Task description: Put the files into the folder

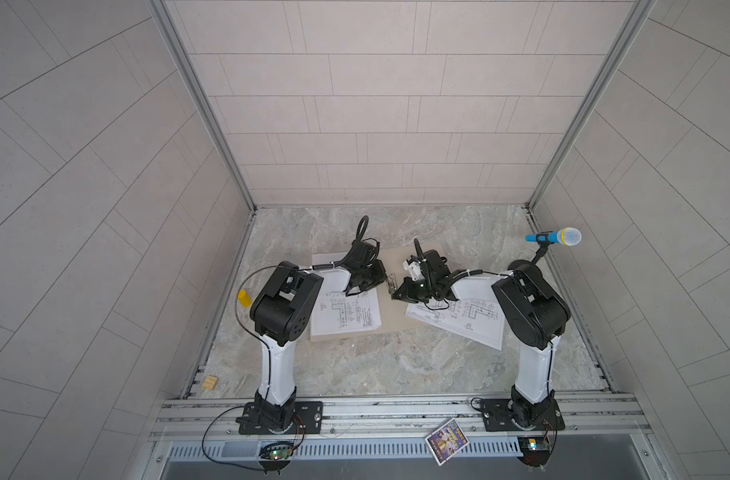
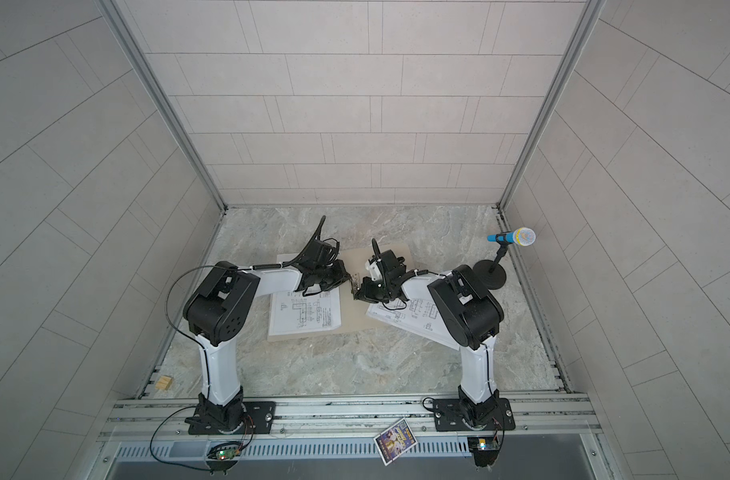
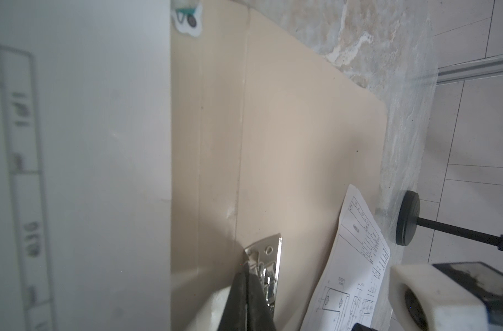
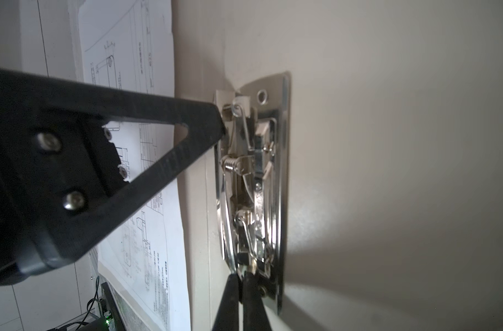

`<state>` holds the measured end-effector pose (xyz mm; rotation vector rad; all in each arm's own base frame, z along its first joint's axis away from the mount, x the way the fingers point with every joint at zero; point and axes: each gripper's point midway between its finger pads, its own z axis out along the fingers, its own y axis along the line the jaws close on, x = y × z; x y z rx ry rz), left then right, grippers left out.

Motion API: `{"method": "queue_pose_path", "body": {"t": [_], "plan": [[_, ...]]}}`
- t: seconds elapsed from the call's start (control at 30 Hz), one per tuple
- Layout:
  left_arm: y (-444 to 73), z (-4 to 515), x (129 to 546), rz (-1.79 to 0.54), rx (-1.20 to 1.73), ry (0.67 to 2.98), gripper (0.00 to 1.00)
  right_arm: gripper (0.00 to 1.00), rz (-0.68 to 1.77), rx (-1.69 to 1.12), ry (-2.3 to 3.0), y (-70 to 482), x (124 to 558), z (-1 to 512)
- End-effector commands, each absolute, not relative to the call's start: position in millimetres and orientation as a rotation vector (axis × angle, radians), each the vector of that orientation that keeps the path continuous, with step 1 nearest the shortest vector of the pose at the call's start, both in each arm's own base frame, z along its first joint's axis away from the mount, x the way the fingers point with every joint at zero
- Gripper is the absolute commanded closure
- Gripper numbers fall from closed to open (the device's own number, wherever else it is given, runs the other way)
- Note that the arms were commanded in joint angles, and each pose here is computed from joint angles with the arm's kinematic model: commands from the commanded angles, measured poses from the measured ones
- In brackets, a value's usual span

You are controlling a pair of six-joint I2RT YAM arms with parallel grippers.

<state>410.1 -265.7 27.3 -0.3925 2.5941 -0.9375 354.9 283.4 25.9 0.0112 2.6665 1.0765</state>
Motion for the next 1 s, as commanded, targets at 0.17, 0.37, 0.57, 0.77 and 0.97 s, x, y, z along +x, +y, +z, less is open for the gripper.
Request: {"method": "queue_pose_path", "body": {"t": [0.17,0.37,0.57,0.77,0.97], "plan": [[-261,10,406,-0.918,-0.406,2.631,0.98,1.00,0.875,0.291,2.734,238,348,-13],[-262,8,405,-0.921,-0.399,2.634,0.98,1.00,0.920,0.314,2.707,241,352,-9],[-264,5,404,-0.936,-0.395,2.636,0.98,1.00,0.873,0.325,2.717,233,355,-13],[-264,5,405,-0.941,-0.395,2.634,0.98,1.00,0.766,0.333,2.767,219,352,-23],[-265,3,405,-0.946,-0.390,2.635,0.98,1.00,0.707,0.360,2.789,208,351,-30]]}}
